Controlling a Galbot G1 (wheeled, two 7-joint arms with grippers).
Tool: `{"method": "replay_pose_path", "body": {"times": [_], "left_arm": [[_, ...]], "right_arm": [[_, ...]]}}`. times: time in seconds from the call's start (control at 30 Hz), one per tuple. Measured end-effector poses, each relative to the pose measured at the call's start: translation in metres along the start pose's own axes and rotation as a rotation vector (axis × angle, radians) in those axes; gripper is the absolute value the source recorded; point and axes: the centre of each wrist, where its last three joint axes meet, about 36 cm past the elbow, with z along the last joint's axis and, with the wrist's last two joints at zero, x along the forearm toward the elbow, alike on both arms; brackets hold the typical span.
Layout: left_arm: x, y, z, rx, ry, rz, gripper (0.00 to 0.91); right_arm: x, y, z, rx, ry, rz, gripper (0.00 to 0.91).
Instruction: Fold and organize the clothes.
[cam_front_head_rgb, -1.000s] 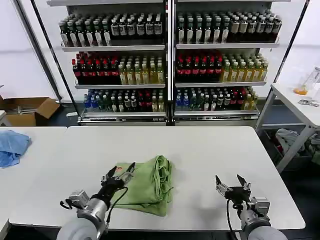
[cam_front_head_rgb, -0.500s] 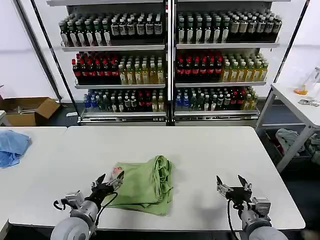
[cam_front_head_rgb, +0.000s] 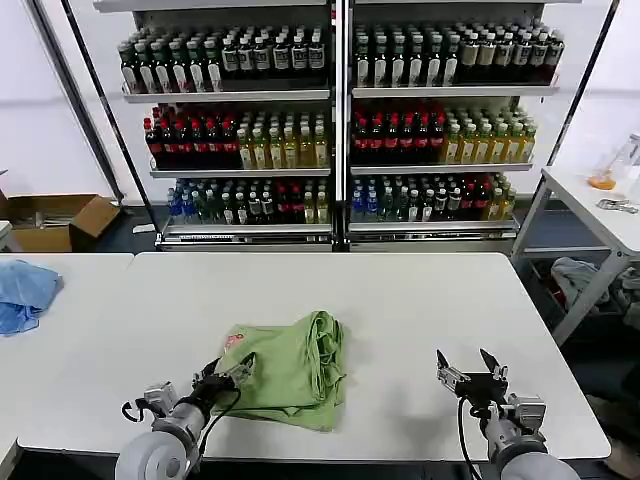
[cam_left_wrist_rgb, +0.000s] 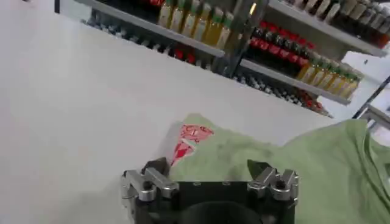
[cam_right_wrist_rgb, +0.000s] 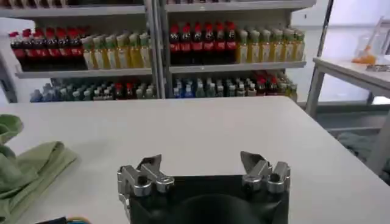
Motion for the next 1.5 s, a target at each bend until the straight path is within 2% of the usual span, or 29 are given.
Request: {"method": "replay_pose_path", "body": {"times": [0.03,0.07,0.13,0.73,1.07,1.27,1.5], "left_arm": [[-0.001,0.000,0.000,0.005,0.001,0.003,0.141],[-0.002,0.000,0.000,0.015,0.003,0.007,0.071],[-0.002,0.000,0.000,0.036,0.005,0.018,0.040],[-0.008,0.014,0.000,0.336,0.017,0.109,0.030],[0.001,0.021,-0.012,0.478,-0.026,0.155,0.020],[0.022,0.047,-0.043,0.498,-0.102,0.120,0.030],[0.070,0.093,-0.115,0.405,-0.250,0.031,0.020]], "right_arm": [[0.000,0.000,0.000,-0.001,0.000,0.001,0.907],[0.001,-0.001,0.000,-0.001,-0.001,0.003,0.907],[0.002,-0.001,-0.001,-0.001,-0.001,0.005,0.907],[0.011,-0.005,-0.002,-0.004,-0.003,0.020,0.907],[0.015,-0.007,-0.005,-0.002,-0.008,0.024,0.907],[0.014,-0.008,-0.008,-0.003,-0.016,0.022,0.907],[0.013,-0.004,-0.010,-0.011,-0.025,0.011,0.907]]}}
